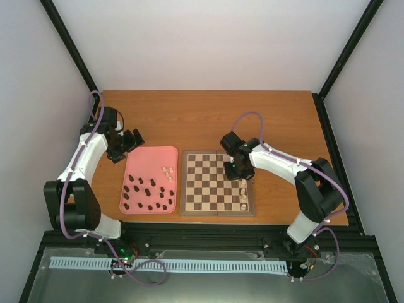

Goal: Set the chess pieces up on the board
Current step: Place the chess piece on the chessboard.

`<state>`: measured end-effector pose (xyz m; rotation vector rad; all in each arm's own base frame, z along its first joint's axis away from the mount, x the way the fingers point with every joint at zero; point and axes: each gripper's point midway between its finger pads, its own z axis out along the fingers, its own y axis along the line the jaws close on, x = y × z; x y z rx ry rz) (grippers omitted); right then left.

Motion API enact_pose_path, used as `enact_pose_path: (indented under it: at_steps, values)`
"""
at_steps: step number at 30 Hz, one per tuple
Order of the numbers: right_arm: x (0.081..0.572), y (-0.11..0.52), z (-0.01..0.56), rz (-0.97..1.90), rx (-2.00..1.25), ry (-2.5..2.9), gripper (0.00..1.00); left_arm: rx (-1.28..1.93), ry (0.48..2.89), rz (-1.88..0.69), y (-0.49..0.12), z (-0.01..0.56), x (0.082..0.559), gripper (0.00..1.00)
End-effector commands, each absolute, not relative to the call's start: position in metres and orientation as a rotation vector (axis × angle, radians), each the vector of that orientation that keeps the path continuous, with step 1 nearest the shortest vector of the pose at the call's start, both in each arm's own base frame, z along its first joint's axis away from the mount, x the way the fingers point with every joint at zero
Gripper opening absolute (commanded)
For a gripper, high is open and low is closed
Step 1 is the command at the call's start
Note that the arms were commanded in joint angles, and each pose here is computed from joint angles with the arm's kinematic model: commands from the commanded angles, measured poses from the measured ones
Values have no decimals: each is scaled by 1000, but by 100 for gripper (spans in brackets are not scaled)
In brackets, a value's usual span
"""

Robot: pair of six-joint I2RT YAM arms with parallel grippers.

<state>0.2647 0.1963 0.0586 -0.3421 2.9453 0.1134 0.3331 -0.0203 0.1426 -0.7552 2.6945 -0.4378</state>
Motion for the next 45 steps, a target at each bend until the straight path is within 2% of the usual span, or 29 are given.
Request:
enact_pose_path:
  at_steps: [1,18,27,36,45]
  values:
    - [277,199,64,115,-301,2916,12,-722,2675,-436,-21,150,334,100]
    - [277,195,58,87,-290,2919,14,-715,2676,-430,-20,152,331,100]
    - [276,195,63,103,-291,2905,24,-717,2674,-435,-21,152,332,100]
    - [284,210,103,158,-340,2825,27,-723,2677,-439,-21,148,332,100]
    - [296,261,150,264,-467,2706,40,-724,2671,-439,-21,151,331,100]
